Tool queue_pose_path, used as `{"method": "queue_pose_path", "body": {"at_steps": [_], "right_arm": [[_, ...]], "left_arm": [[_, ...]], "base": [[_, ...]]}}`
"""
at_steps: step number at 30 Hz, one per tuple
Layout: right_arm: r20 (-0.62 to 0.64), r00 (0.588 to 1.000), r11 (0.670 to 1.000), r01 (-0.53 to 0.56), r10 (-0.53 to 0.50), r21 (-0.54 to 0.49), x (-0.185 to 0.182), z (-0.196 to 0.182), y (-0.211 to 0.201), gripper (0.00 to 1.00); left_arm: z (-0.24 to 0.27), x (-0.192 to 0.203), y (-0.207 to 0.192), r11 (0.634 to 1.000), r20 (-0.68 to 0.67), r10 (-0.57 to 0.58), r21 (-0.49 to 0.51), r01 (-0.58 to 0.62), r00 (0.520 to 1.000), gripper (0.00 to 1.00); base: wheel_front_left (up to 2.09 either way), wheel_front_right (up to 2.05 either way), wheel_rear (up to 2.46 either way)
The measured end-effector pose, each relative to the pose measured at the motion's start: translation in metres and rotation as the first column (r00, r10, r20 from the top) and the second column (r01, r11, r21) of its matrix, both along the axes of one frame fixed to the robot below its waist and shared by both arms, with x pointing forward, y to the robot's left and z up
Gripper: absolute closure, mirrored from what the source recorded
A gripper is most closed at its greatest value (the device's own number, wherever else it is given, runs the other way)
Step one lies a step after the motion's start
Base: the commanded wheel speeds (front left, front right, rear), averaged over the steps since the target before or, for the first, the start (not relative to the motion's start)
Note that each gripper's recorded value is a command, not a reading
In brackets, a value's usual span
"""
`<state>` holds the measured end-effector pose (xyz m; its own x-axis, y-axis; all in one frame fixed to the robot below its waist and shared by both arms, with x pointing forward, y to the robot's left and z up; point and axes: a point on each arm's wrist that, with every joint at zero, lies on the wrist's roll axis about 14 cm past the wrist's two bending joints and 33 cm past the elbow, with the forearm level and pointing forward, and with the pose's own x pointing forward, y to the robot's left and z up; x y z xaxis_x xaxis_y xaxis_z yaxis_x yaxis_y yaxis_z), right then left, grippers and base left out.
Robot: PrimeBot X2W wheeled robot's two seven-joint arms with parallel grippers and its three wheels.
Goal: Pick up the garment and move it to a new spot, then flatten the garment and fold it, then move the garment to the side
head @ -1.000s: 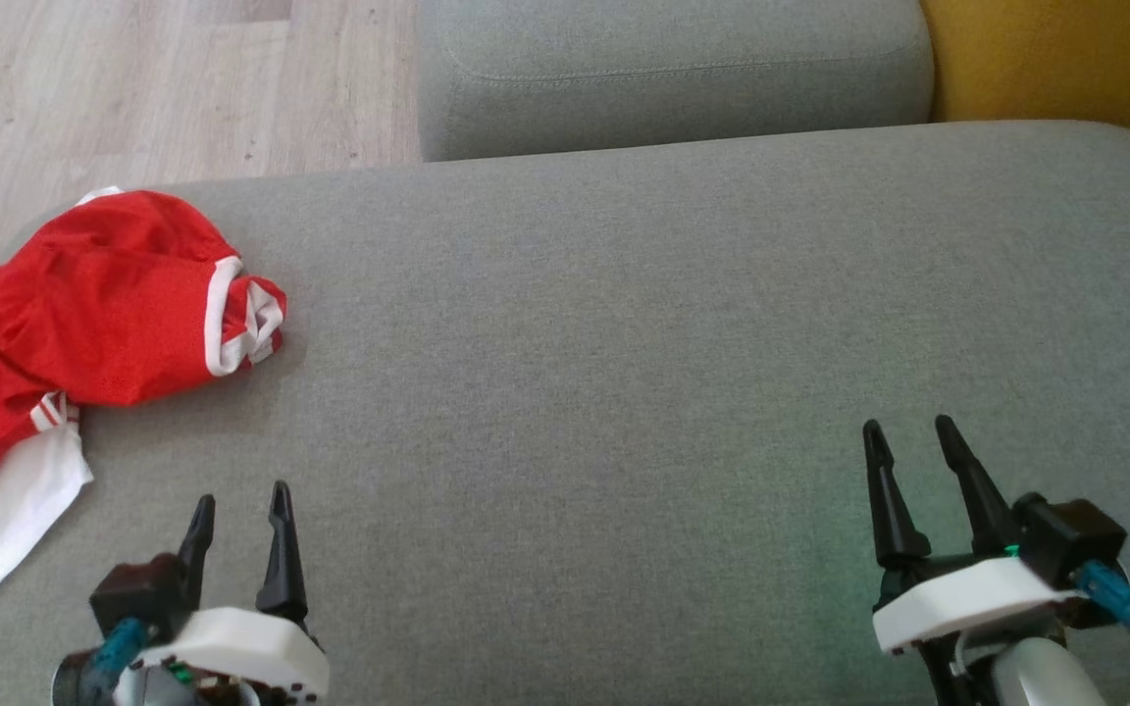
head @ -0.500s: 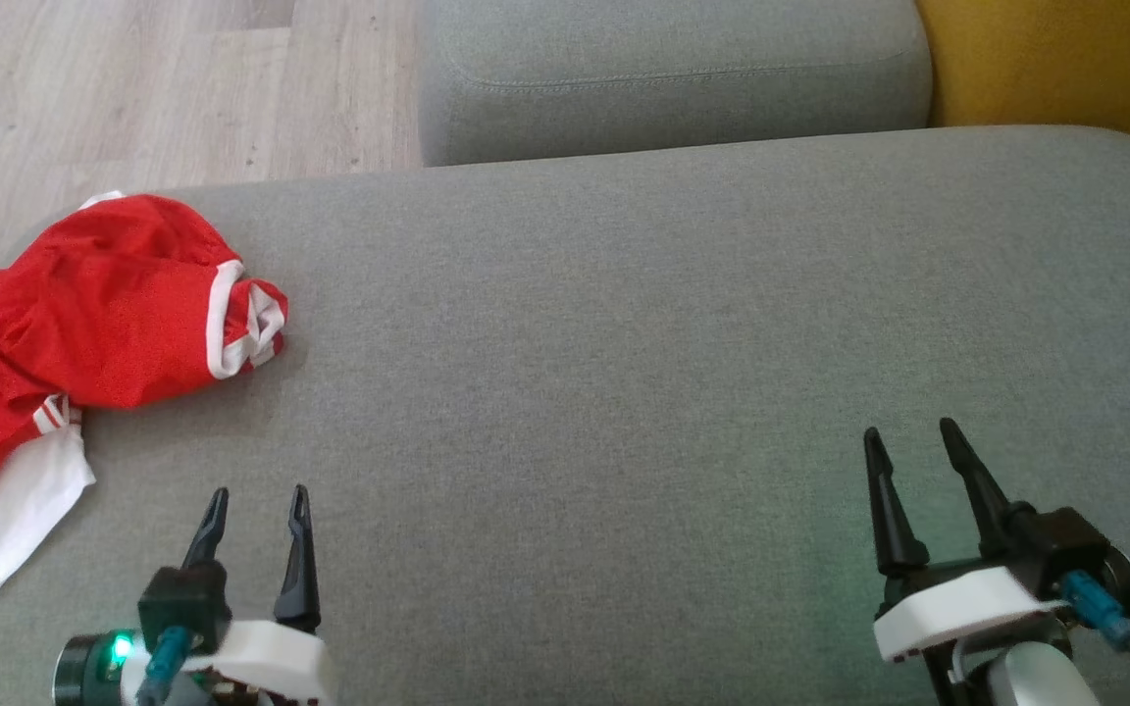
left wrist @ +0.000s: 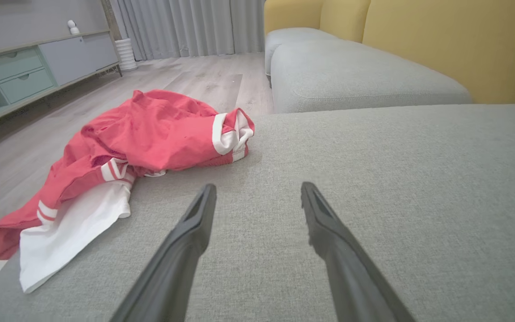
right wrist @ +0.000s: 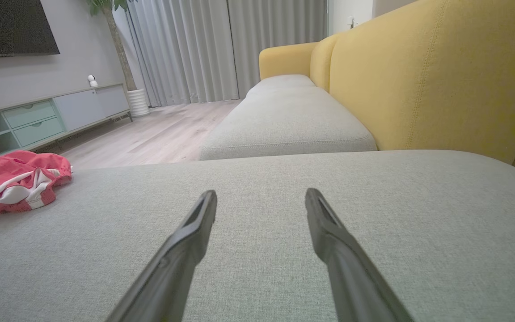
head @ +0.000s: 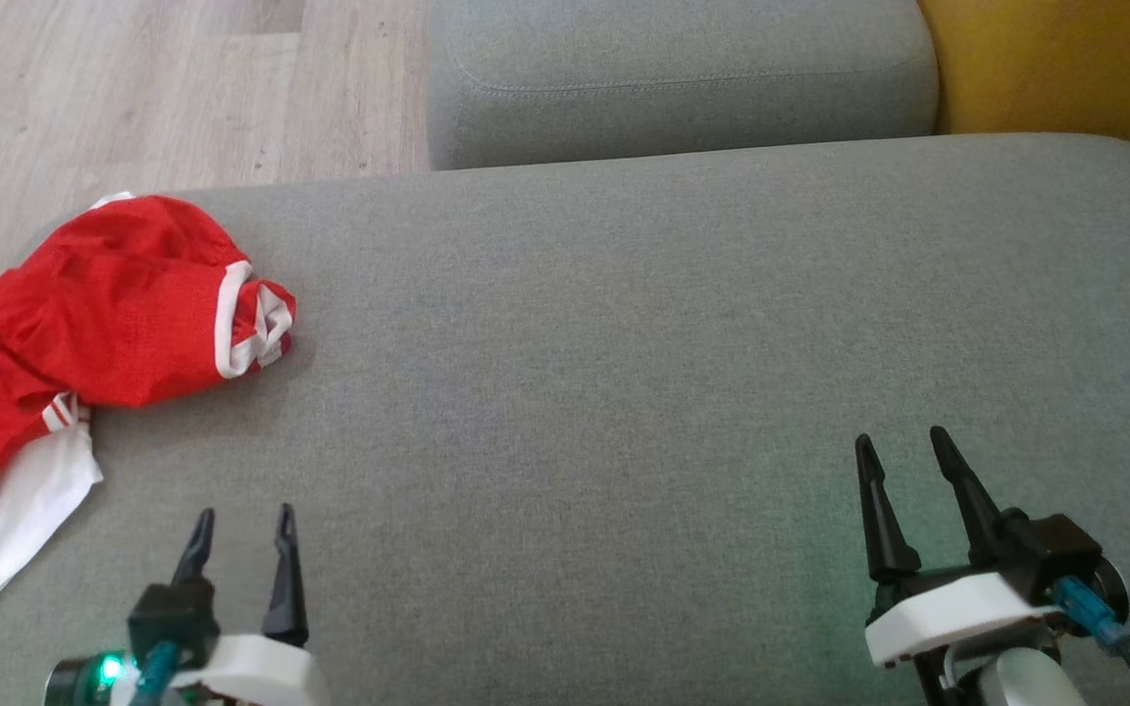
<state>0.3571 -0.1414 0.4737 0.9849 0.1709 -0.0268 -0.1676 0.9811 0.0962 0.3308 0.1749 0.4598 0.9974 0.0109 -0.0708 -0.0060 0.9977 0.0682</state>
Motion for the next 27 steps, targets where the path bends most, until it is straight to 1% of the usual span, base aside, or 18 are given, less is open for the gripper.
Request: {"method": "queue_pose_path", "body": {"at_steps": [4, 19, 24, 27], "right_arm": [[-0.006, 1.000, 1.000, 0.000, 0.000, 0.002, -0.001, -0.002, 0.000, 0.00], [-0.013, 1.000, 1.000, 0.002, -0.002, 0.011, -0.002, -0.004, 0.001, 0.00], [-0.023, 1.000, 1.000, -0.017, 0.017, 0.011, -0.001, -0.007, 0.007, 0.00], [-0.041, 0.998, 0.999, -0.045, 0.045, 0.010, -0.002, -0.013, 0.016, 0.00]], "left_arm": [[-0.002, 0.000, 0.007, 0.999, -0.007, 0.026, -0.036, -0.026, 1.000, 0.00], [-0.003, 0.000, 0.007, 0.998, -0.013, 0.029, -0.055, -0.030, 0.999, 0.00], [-0.004, -0.003, 0.010, 0.998, -0.013, 0.041, -0.055, -0.042, 0.999, 0.00], [-0.003, -0.009, 0.019, 0.996, -0.011, 0.072, -0.059, -0.073, 0.997, 0.00]], "base": [[0.00, 0.00, 0.00], [0.00, 0.00, 0.00], [0.00, 0.00, 0.00], [0.00, 0.00, 0.00]]}}
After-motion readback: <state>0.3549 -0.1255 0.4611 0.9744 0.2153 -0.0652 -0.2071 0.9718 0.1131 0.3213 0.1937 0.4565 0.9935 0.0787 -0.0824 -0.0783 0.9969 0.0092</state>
